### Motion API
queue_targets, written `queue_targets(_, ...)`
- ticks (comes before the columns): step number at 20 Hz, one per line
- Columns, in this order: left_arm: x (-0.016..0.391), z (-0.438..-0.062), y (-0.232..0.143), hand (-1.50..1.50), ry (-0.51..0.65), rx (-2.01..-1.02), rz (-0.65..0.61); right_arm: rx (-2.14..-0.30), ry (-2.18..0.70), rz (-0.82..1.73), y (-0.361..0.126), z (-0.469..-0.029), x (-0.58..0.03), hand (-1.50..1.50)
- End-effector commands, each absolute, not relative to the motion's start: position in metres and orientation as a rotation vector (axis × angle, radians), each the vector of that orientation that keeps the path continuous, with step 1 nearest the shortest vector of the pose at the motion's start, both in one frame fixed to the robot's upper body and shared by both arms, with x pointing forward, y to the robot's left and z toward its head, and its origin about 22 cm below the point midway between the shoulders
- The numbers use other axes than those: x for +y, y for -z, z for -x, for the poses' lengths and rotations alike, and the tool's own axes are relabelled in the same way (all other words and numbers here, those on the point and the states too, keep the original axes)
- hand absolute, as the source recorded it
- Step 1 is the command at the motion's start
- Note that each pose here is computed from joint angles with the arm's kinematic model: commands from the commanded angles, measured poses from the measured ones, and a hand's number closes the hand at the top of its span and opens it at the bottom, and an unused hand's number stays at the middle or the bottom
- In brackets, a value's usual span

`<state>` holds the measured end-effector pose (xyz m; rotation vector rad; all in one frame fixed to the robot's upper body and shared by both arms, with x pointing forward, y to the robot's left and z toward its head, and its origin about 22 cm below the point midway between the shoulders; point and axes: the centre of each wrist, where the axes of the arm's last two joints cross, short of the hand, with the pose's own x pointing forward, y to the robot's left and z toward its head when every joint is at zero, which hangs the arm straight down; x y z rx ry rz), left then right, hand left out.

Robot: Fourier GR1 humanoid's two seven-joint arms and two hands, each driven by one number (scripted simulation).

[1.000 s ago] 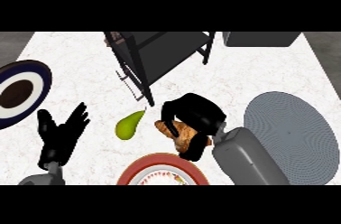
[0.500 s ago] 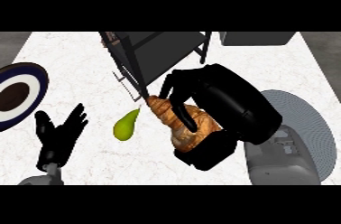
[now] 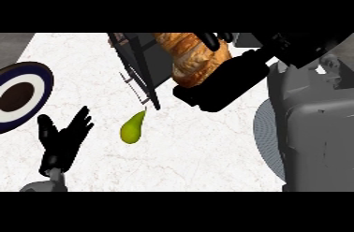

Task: Pick the croissant from the placemat and place it in the tiered shelf

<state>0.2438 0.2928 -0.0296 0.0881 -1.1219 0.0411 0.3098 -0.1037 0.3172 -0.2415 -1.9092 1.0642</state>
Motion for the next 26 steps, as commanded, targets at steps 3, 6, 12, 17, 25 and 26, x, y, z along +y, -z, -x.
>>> queue_targets(3, 0.287, -0.251, 0.041, 0.0, -0.037, -1.132, -0.079, -1.925, -0.969, 0.257, -0.358, -0.349, -0.1, 1.5)
queue_targets(6, 0.284, -0.254, 0.022, 0.0, -0.023, -1.102, -0.084, -1.923, -0.963, 0.27, -0.375, -0.36, -0.099, 1.5)
queue_targets(12, 0.288, -0.259, 0.016, 0.0, -0.016, -1.125, -0.068, -1.892, -1.02, 0.274, -0.374, -0.404, -0.098, 1.5)
queue_targets(17, 0.311, -0.263, 0.016, 0.0, -0.02, -1.125, -0.077, -1.872, -1.108, 0.303, -0.358, -0.424, -0.086, 1.5)
queue_targets(25, 0.277, -0.267, 0.023, 0.0, -0.004, -1.147, -0.074, -1.893, -1.124, 0.359, -0.324, -0.444, -0.054, 1.5)
queue_targets(26, 0.302, -0.259, 0.03, 0.0, -0.022, -1.112, -0.058, -1.892, -1.117, 0.351, -0.329, -0.45, -0.071, 1.5)
